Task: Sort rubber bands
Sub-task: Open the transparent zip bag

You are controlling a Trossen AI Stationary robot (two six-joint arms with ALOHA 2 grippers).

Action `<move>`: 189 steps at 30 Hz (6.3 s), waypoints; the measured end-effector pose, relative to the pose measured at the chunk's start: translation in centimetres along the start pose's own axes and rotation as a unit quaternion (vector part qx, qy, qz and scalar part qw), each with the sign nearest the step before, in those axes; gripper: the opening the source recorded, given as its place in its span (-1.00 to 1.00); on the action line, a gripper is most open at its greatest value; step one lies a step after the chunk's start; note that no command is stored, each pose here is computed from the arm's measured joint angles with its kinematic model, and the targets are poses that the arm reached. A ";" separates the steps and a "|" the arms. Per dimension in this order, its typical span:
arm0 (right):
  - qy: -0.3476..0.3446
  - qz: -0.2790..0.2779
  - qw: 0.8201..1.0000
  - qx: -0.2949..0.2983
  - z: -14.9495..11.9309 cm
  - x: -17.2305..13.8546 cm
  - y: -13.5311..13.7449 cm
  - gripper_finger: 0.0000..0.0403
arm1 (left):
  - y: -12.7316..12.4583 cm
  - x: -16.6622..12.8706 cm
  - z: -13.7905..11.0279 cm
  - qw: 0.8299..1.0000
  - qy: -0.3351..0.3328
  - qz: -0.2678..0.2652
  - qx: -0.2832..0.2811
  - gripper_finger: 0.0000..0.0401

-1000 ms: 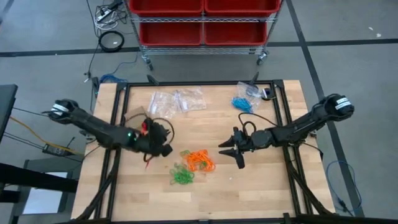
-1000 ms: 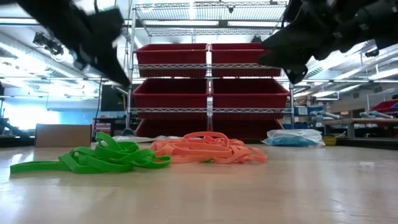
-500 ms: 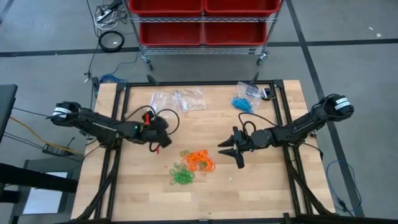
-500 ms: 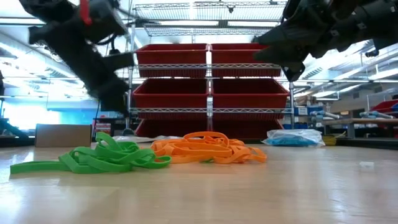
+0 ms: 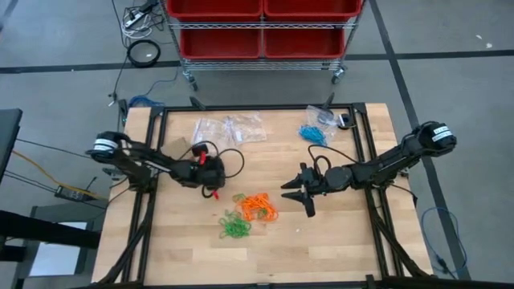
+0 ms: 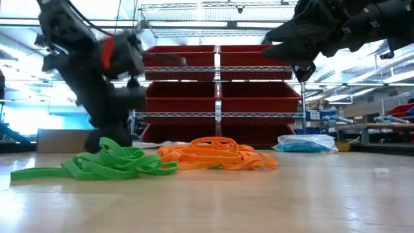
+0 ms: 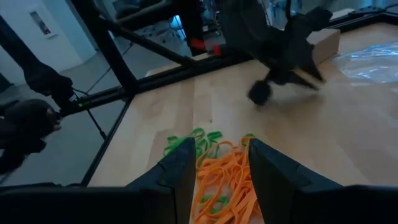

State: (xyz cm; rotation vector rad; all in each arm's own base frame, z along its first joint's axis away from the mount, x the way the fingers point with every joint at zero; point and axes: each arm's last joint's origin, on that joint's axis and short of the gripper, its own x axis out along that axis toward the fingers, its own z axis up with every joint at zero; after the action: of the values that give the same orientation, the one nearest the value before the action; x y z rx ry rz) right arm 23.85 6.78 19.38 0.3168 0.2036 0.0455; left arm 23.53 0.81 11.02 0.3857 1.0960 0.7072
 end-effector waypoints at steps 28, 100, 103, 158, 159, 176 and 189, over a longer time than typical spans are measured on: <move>0.004 0.017 1.000 -0.006 -0.2 -0.1 0.6 -0.32 | -0.1 1.4 1.4 0.999 0.008 0.019 -0.036 -0.38; -0.119 0.055 0.991 -0.004 2.1 -0.5 1.8 -0.37 | 13.9 -24.7 18.8 0.968 -0.230 -0.017 -0.096 -1.00; -0.151 0.069 0.986 0.004 2.5 -0.5 1.9 -0.38 | 14.4 -27.3 19.0 0.953 -0.275 -0.028 -0.121 -1.00; -0.327 0.146 0.933 -0.025 4.8 6.1 3.6 -0.46 | 7.7 -35.5 20.8 0.872 -0.446 -0.130 -0.151 -1.00; -0.327 0.146 0.933 -0.025 4.8 6.1 3.6 -0.46 | 7.7 -35.5 20.8 0.872 -0.446 -0.130 -0.151 -1.00; -0.355 0.176 0.918 -0.027 6.5 6.4 5.1 -0.51 | 6.1 -35.0 20.5 0.883 -0.424 -0.140 -0.145 -1.00; -0.317 0.168 0.933 -0.033 5.3 6.5 4.9 -0.53 | 6.8 -36.5 21.1 0.859 -0.472 -0.122 -0.155 -1.00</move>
State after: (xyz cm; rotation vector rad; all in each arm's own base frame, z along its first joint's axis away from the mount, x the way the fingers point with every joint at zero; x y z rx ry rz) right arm 31.23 10.32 24.58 0.2829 -0.4974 0.2840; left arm 30.44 -18.35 48.60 0.2522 0.0792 0.3636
